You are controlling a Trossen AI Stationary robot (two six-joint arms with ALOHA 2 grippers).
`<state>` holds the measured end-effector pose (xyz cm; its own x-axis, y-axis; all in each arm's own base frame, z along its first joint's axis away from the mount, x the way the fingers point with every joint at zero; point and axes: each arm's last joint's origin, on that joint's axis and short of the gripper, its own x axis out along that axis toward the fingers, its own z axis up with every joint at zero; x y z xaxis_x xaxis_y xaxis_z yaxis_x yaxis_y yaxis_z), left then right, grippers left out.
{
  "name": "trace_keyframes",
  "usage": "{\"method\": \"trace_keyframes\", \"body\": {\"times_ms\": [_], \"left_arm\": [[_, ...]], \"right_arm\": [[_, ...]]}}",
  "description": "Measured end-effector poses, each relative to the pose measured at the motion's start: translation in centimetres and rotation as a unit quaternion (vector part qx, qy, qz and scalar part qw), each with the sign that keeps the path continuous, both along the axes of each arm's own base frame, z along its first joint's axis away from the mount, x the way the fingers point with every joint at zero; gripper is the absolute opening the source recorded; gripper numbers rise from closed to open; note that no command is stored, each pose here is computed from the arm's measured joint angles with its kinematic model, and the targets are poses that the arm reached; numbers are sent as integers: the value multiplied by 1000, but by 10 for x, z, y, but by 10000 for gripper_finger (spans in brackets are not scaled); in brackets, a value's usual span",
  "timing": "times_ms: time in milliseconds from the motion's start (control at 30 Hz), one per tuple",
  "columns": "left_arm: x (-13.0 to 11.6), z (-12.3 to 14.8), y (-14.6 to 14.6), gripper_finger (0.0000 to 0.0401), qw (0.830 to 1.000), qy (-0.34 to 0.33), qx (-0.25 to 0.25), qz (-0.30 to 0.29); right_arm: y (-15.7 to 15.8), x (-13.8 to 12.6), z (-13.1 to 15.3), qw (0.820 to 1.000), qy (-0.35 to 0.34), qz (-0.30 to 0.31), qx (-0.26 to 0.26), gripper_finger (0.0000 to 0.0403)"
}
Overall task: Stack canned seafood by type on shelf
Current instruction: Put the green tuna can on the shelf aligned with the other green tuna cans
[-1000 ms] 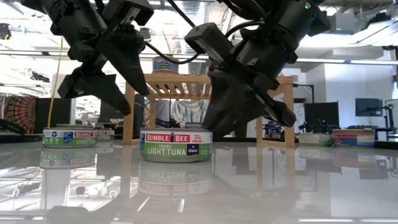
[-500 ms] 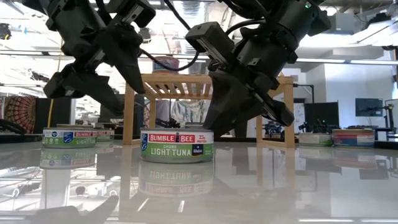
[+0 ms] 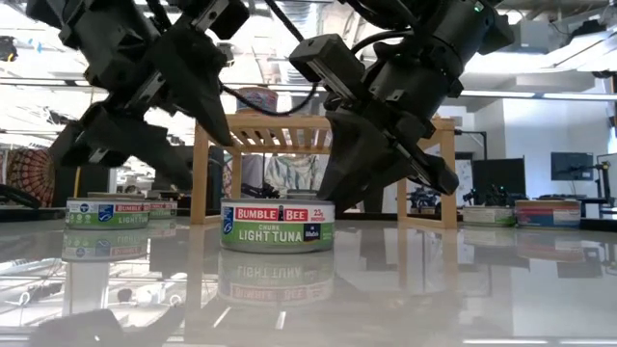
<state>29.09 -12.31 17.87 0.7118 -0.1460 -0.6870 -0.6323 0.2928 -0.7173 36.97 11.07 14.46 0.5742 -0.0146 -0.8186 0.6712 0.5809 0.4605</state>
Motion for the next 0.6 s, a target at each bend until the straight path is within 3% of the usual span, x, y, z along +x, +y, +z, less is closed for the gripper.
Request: {"method": "trace_keyframes", "body": {"times_ms": [367, 600], "left_arm": [[-1, -10, -4, 190, 1000, 11, 20, 18], [-10, -27, -2, 190, 997, -58, -29, 41]], "right_arm": [[1, -1, 0, 1000, 1, -6, 4, 59], [1, -3, -2, 1000, 15, -9, 2, 59]]}}
